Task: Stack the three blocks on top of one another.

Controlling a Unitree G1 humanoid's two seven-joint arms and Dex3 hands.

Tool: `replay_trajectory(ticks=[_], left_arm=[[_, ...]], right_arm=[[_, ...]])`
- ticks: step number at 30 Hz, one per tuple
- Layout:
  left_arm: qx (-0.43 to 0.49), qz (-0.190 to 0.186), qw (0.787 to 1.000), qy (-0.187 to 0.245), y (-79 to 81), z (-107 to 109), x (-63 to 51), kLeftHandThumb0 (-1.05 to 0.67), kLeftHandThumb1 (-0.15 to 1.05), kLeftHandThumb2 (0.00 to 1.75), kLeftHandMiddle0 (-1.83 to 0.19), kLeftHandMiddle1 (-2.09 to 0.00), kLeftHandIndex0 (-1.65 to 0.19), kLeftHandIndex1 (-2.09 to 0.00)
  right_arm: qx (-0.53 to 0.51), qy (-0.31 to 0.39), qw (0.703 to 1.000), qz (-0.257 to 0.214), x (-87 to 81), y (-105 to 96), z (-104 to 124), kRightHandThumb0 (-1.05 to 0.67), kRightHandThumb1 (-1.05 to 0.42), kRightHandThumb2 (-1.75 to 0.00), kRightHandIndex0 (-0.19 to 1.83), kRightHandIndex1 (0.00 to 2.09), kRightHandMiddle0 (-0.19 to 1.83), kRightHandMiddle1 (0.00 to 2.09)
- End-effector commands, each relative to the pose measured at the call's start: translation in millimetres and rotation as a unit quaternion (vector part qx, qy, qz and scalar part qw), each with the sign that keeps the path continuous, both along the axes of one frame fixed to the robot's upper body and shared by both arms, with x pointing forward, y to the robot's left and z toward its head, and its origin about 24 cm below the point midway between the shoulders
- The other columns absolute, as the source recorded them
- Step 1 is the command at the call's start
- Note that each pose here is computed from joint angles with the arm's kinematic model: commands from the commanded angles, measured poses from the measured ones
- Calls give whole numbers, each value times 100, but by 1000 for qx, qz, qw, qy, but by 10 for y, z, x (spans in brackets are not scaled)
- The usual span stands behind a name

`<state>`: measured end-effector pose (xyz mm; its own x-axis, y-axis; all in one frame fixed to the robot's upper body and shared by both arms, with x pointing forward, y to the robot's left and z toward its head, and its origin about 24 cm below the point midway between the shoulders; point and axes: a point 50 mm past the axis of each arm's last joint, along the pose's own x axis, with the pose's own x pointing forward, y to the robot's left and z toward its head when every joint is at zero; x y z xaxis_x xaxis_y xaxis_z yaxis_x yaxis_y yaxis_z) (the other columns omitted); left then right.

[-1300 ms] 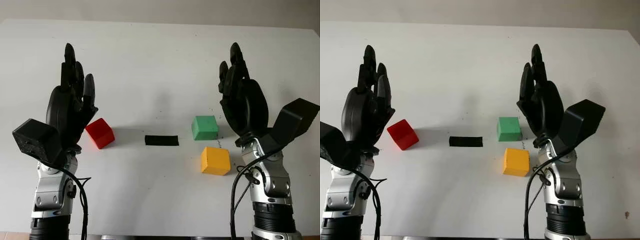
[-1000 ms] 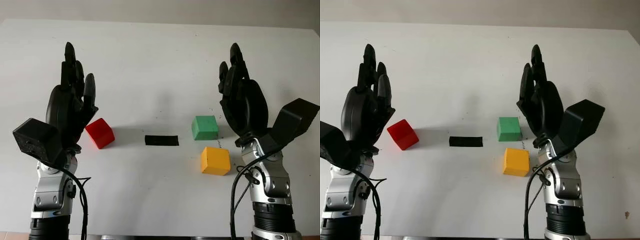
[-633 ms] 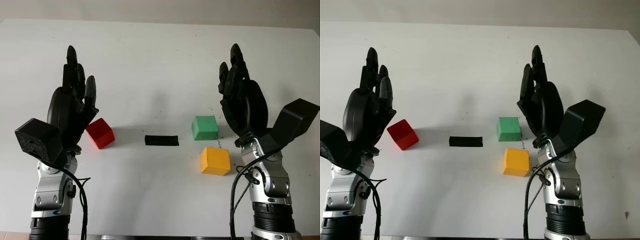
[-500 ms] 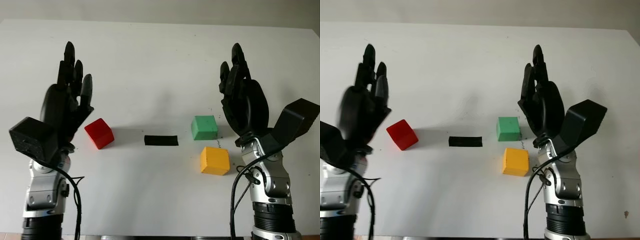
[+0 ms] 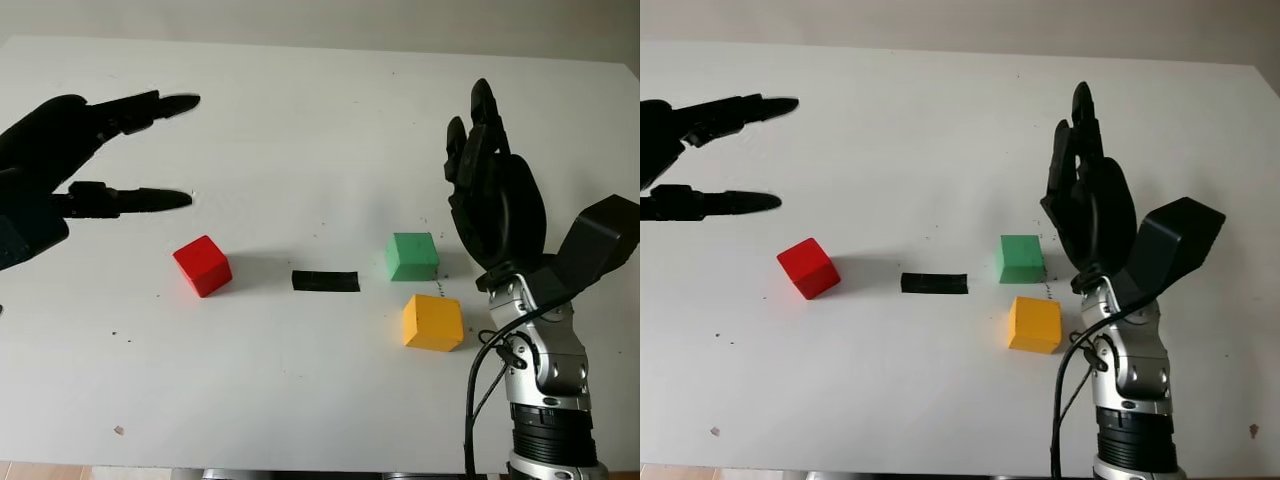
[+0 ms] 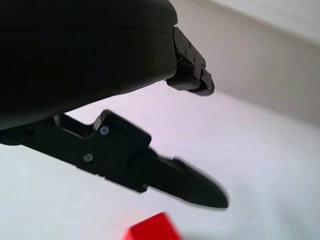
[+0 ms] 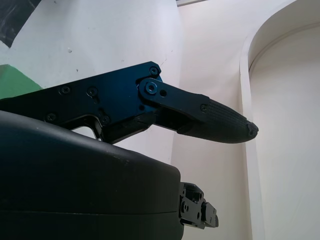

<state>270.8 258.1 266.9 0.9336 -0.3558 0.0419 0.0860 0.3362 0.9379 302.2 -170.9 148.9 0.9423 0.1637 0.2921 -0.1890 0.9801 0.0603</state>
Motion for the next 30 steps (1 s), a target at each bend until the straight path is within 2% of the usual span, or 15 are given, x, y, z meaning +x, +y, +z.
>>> replay_trajectory(ticks=[1,3,10,20,24,30], left_arm=[[59,-18,998,-5,-78,86,-39,-66,75,3,-4,-4,-40,-7],[77,-25,997,-5,-90,91,-47,-65,74,3,-3,-4,-41,-7],[225,-73,971,-21,-173,-7,-35,-70,75,5,4,-4,-39,-5],[288,-110,951,-36,-278,-241,-16,-64,78,6,5,-5,-41,-6],[283,-126,950,-41,-291,-337,-8,-64,79,6,5,-5,-44,-7],[317,-138,937,-59,-302,-485,16,-71,84,7,7,-5,-47,-7]], right_arm=[[-5,-11,1000,-2,-23,-30,53,-76,-105,-75,-19,0,-19,0],[-4,-10,1000,-1,-23,-31,53,-76,-105,-75,-19,0,-19,0],[-4,-9,1000,-5,-12,-10,48,-76,-105,-75,-19,0,-19,0],[-1,-7,1000,-7,-21,-18,49,-75,-105,-75,-19,0,-19,0],[-2,-6,1000,-6,-28,-23,48,-75,-105,-75,-19,0,-19,0],[1,-3,1000,-6,-29,-13,31,-74,-105,-74,-19,0,-19,0]])
